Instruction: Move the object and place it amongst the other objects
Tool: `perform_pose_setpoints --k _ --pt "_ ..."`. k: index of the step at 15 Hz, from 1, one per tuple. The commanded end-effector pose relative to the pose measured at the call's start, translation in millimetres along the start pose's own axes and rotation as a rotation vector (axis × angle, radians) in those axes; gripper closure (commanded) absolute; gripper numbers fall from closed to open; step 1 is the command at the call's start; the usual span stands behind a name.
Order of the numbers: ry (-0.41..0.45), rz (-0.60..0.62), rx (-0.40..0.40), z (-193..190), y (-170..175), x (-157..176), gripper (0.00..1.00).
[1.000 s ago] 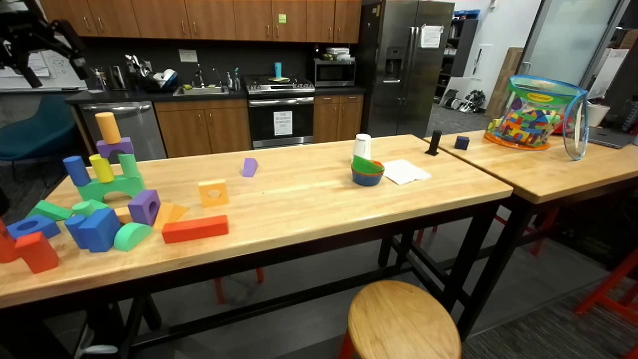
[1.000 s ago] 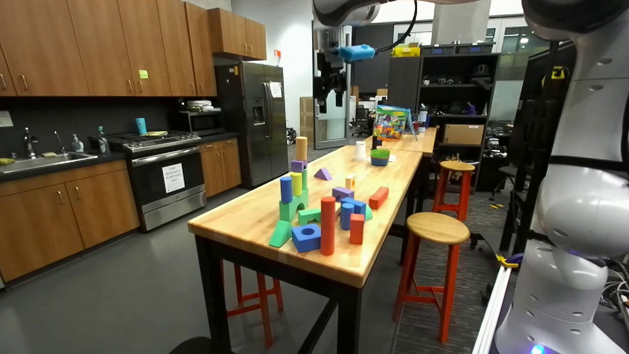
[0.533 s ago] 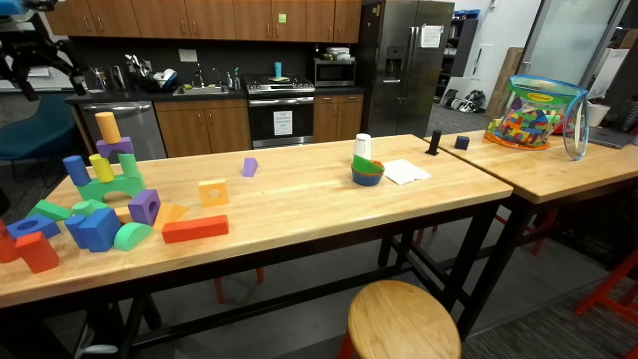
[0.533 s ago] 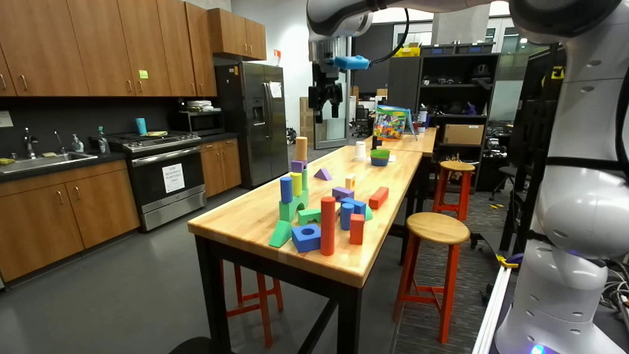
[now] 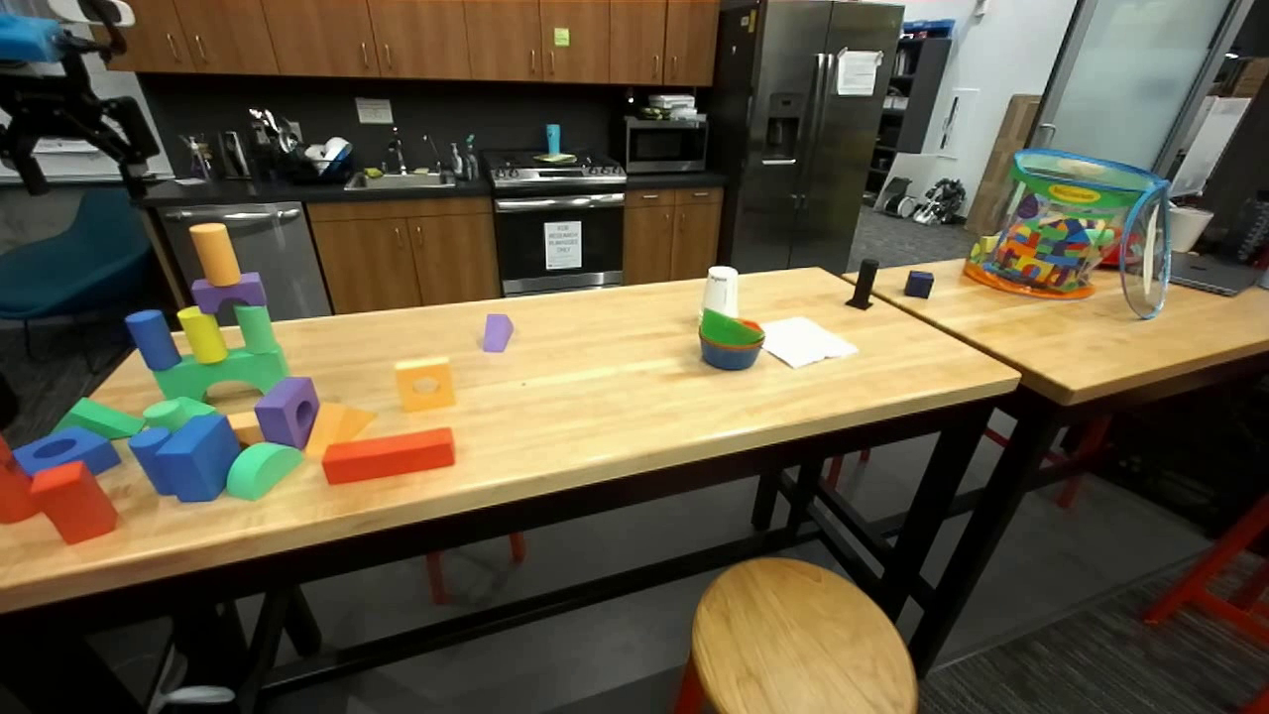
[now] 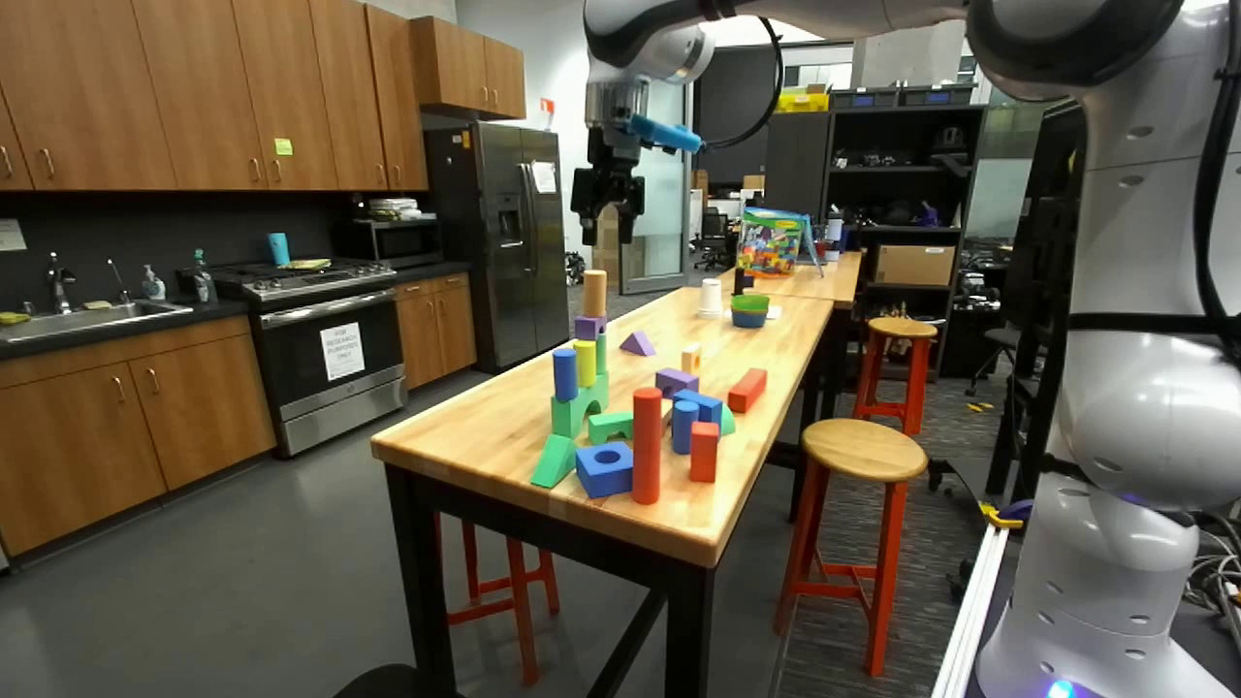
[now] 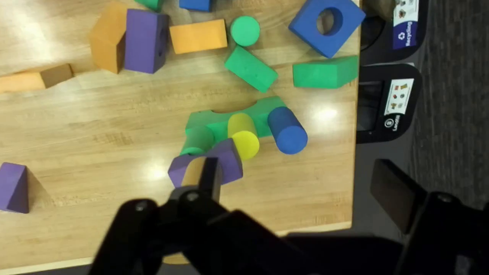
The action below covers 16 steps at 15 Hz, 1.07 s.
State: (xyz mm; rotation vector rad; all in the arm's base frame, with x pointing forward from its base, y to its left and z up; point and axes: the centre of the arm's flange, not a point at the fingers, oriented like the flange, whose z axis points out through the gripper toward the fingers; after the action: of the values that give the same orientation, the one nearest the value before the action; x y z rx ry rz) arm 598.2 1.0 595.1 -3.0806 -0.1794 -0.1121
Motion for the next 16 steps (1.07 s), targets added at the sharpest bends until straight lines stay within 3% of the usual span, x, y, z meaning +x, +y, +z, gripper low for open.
perform_pose_setpoints --k 1,7,13,16 --pt "0.071 0.021 0.038 -7 6 22 0.00" --pt "0.109 -0.003 -0.028 -10 21 27 0.00" --pt "0.125 -0.053 -0.154 -30 28 29 0.00" --pt "0.137 -0.086 -0.192 -34 26 46 0.00"
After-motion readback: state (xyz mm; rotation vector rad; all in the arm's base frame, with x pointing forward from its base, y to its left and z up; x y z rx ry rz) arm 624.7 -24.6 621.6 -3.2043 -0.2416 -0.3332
